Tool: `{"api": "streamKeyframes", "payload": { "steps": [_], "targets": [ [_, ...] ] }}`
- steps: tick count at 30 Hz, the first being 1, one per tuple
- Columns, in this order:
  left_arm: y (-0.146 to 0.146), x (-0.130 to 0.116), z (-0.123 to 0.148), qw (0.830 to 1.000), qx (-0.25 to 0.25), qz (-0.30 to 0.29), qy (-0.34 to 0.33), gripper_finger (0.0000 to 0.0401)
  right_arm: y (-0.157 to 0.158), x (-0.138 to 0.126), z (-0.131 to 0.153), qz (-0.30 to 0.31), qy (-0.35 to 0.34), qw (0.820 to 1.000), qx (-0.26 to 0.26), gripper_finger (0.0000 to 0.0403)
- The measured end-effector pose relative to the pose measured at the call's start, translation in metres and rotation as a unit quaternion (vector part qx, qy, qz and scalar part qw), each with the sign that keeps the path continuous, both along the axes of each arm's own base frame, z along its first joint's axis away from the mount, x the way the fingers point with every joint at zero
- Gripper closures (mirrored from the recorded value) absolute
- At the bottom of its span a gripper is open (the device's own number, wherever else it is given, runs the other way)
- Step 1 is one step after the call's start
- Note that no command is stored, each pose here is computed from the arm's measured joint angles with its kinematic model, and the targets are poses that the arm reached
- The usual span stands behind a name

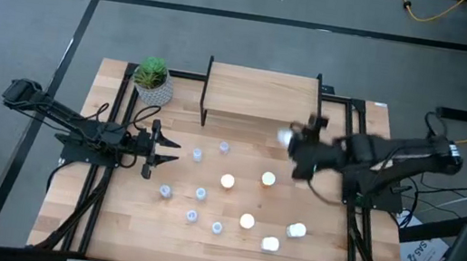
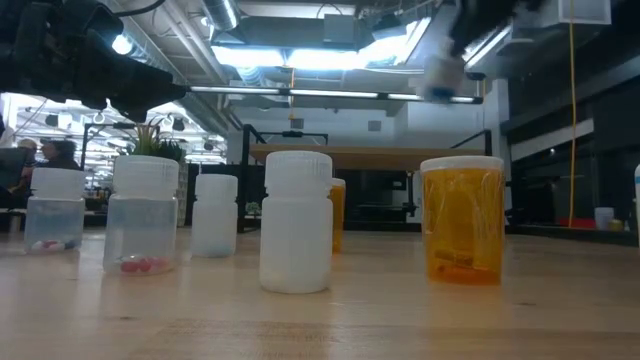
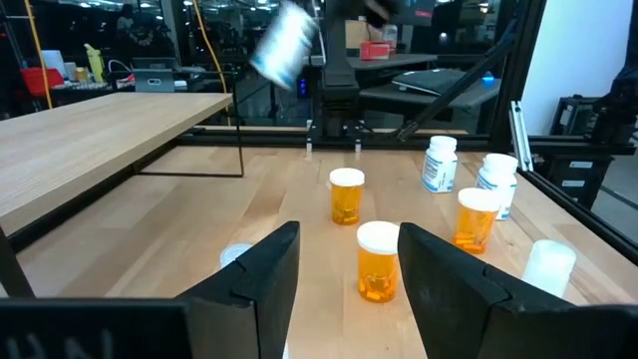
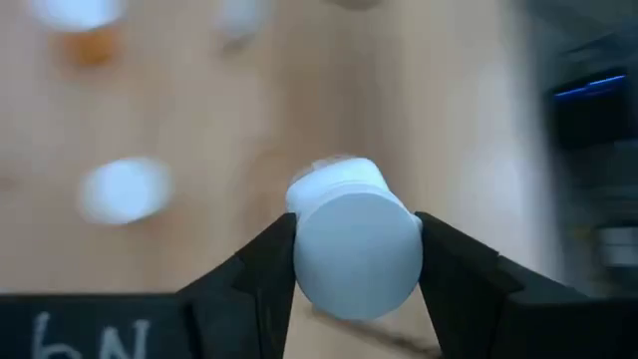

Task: Pick and place medicine bottles onto shelf by color
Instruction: Put the top white supplement bottle on the shelf

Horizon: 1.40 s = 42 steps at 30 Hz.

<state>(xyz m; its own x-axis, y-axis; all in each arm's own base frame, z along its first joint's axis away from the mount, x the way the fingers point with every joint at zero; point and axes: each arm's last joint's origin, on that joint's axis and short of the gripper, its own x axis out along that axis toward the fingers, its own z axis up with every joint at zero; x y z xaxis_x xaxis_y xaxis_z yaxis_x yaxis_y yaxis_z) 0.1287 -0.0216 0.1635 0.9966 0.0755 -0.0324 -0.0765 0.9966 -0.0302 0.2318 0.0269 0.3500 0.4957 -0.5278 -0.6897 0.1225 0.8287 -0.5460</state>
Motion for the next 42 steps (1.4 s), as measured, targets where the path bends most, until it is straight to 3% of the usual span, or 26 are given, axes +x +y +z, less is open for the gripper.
{"api": "streamKeyframes", "payload": {
  "steps": [6,11,21,31,38,42],
  "targets": [
    [0.000,0.000,0.000,1.000,0.000,0.000,0.000,0.0236,-0.059,0.002,0.056,-0.023,-0.044,0.997,-0.061,0.0226],
    [0.000,0.000,0.000,1.000,0.000,0.000,0.000,0.0236,-0.117,-0.007,0.074,-0.044,-0.069,0.996,-0.031,0.0226],
    [0.000,0.000,0.000,1.000,0.012,0.000,0.001,0.0236,-0.227,0.002,0.026,-0.094,-0.005,0.990,0.106,0.0226],
    [0.000,0.000,0.000,1.000,0.013,0.000,0.001,0.0236,-0.277,0.007,0.012,-0.130,0.059,0.952,0.269,0.0226],
    [0.000,0.000,0.000,1.000,0.013,0.000,0.001,0.0236,-0.296,0.009,-0.001,-0.146,0.054,0.950,0.272,0.0222],
    [0.000,0.000,0.000,1.000,0.013,0.000,0.001,0.0236,-0.296,0.009,-0.001,-0.146,0.055,0.949,0.273,0.0178]
  ]
}}
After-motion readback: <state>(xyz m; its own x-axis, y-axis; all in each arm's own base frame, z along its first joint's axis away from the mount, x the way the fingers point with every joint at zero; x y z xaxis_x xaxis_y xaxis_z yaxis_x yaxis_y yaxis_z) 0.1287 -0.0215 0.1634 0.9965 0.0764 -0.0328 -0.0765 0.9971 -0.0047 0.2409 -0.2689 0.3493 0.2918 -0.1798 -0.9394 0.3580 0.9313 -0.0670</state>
